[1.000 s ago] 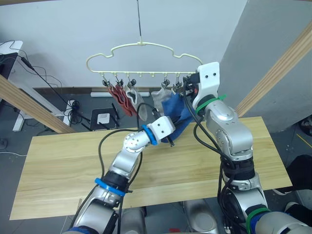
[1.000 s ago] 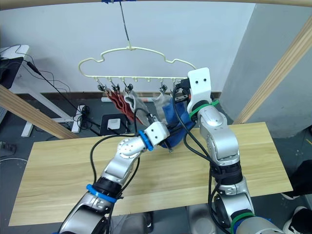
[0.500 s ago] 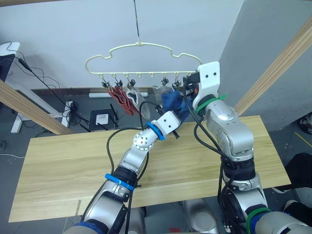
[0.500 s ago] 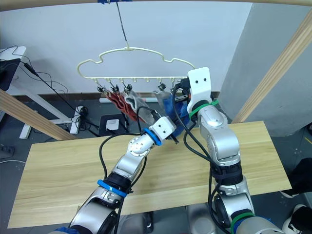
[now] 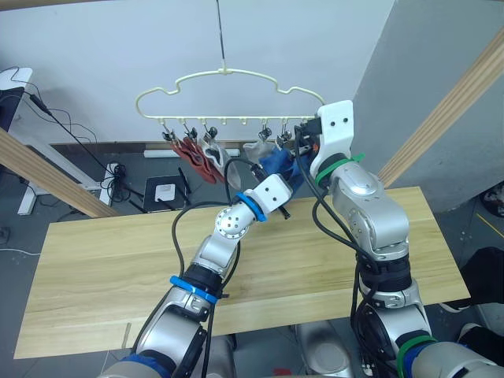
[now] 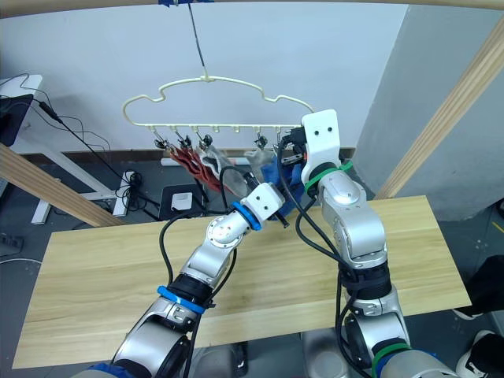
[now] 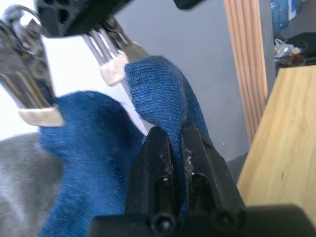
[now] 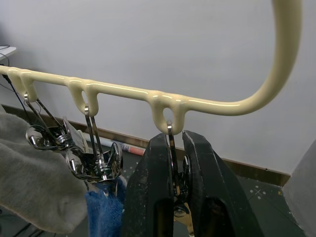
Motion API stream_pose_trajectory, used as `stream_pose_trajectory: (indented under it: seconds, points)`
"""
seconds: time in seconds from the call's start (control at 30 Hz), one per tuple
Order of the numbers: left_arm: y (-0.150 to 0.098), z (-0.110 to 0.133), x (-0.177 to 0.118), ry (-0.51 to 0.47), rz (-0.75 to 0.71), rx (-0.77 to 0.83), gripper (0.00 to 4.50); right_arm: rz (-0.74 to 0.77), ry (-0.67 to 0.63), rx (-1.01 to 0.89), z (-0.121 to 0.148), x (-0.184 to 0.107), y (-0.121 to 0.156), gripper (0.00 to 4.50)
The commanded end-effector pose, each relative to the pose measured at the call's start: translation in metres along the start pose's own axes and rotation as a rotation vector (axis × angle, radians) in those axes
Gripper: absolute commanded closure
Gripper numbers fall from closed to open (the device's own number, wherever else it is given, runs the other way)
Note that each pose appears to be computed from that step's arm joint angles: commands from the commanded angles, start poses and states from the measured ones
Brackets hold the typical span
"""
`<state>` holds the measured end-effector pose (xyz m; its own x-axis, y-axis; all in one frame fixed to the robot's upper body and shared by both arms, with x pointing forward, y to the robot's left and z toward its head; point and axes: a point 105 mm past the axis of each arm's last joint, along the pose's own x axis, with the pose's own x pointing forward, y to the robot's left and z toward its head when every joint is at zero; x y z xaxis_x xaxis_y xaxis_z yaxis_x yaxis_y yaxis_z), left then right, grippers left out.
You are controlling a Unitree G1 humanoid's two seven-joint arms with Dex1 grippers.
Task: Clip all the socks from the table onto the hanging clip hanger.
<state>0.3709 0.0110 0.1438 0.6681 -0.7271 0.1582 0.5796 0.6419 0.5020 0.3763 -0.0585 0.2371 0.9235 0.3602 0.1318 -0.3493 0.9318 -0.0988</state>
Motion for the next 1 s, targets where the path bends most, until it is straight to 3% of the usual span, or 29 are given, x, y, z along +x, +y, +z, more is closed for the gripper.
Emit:
stream_pose_trajectory:
  seconds: [0.03,1.0]
  points:
    - [-0.005,0.004,0.003,-0.003,-0.019,0.012,4.50,0.007,-0.065,0.004,0.017,-0.004,0.002,4.45]
    - [0.011,0.021,0.015,-0.035,0.048,0.019,4.50,0.003,-0.043,-0.016,0.011,-0.003,0.002,4.45]
